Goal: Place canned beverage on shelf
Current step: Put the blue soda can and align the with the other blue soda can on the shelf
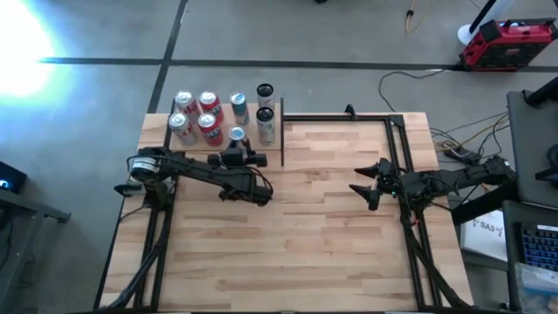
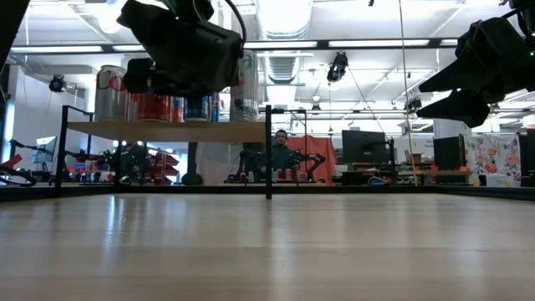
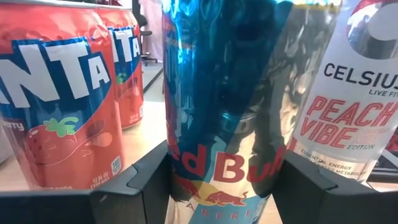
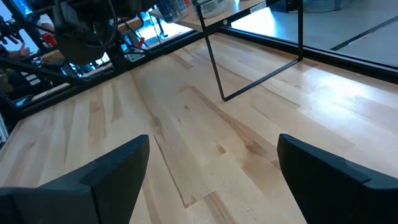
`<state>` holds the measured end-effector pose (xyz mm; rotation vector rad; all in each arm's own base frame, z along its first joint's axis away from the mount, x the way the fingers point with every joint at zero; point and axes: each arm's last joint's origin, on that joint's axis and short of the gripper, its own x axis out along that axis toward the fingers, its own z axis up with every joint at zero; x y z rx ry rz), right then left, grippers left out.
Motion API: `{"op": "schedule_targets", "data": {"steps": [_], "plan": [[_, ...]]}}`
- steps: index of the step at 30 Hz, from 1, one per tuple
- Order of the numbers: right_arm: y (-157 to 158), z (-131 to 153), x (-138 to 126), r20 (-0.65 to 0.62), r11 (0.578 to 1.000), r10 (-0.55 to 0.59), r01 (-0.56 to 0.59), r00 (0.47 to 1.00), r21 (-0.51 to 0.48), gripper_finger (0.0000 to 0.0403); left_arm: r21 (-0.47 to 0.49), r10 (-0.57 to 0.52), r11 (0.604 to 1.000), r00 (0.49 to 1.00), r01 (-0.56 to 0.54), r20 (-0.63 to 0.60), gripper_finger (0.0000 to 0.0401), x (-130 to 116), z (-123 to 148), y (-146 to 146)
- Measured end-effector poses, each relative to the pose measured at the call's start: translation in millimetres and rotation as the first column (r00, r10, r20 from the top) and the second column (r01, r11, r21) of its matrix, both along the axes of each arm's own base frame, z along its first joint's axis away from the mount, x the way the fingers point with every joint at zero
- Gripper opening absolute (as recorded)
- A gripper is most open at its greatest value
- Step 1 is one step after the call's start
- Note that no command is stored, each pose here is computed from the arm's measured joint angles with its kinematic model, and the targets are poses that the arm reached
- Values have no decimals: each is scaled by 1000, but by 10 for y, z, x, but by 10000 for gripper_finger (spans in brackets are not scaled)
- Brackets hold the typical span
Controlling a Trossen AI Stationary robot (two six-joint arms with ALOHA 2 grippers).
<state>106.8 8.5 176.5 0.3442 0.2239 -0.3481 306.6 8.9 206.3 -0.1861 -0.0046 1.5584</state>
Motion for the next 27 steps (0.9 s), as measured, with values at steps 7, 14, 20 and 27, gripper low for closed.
{"op": "schedule_targets", "data": {"steps": [7, 14, 20, 27], "plan": [[0, 0, 0, 0, 1000, 0, 0, 1000, 0, 336, 12, 12, 1000, 1000, -12, -10, 201, 2, -2, 59], [0, 0, 0, 0, 1000, 0, 0, 1000, 0, 336, 15, 31, 999, 999, -31, -11, 205, 1, -1, 123], [0, 0, 0, 0, 1000, 0, 0, 1000, 0, 336, 19, 46, 999, 999, -46, -9, 208, 0, -1, 175], [0, 0, 0, 0, 1000, 0, 0, 1000, 0, 336, 32, 52, 998, 998, -52, -23, 209, 15, -5, 223]]}}
